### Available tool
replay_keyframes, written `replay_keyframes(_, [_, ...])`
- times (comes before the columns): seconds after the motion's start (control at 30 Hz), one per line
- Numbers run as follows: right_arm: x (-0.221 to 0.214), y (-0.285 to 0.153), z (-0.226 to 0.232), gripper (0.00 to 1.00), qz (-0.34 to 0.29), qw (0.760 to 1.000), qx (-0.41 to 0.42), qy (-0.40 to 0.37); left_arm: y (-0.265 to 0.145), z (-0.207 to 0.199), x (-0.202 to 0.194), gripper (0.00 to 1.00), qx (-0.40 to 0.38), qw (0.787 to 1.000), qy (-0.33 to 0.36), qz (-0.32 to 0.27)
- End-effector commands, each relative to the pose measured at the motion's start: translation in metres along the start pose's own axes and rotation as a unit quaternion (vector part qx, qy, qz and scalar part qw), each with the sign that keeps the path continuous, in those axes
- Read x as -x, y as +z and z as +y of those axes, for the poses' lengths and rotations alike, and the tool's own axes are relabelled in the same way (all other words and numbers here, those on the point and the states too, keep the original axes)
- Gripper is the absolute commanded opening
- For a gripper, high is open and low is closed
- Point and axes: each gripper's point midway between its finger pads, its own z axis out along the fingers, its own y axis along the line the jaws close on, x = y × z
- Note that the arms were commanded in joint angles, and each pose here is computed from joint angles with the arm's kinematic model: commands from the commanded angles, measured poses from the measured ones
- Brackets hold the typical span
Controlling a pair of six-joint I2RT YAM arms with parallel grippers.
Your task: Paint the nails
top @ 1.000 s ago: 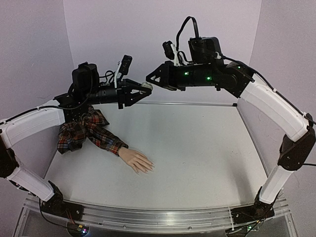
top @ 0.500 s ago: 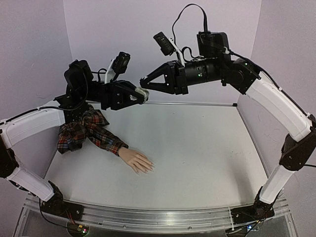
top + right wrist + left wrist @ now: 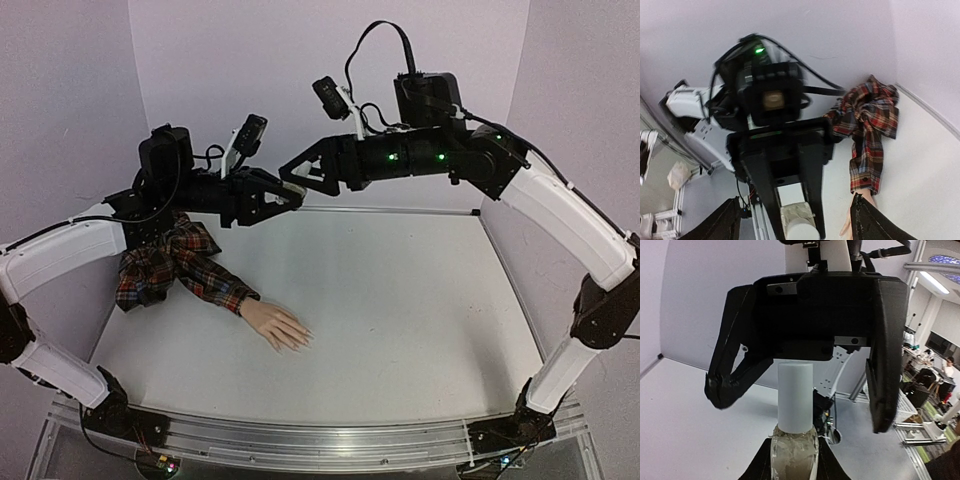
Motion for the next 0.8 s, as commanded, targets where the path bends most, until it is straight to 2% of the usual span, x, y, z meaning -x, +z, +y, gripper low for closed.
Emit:
replay_keyframes(0.0, [0.022,-0.018,-0.033,0.78,-0.067,0.984,-0.108,0.123,-0.012,0.012,0.034,0.0,0.095,0.991,0.083,-0.038])
replay_keyframes(0.1, [0.023,-0.012,-0.035,0.76,-0.072,0.98,-0.116,0.145,-0.014,0.024,0.036,0.0,0.125,0.987,0.089,-0.046])
replay_keyframes(0.2, [0.022,-0.003,-0.035,0.69,-0.071,0.979,-0.116,0.153,-0.013,0.032,0.038,0.0,0.139,0.984,0.094,-0.052])
replay_keyframes(0.33, [0.02,0.001,-0.039,0.5,-0.071,0.976,-0.126,0.161,-0.014,0.037,0.041,0.0,0.153,0.981,0.1,-0.06])
replay_keyframes(0.7, [0.022,0.008,-0.049,0.43,-0.073,0.974,-0.152,0.151,-0.011,0.04,0.04,0.0,0.147,0.983,0.097,-0.058])
replay_keyframes(0.77, [0.022,0.009,-0.051,0.37,-0.072,0.974,-0.156,0.149,-0.011,0.04,0.039,0.0,0.147,0.983,0.095,-0.056])
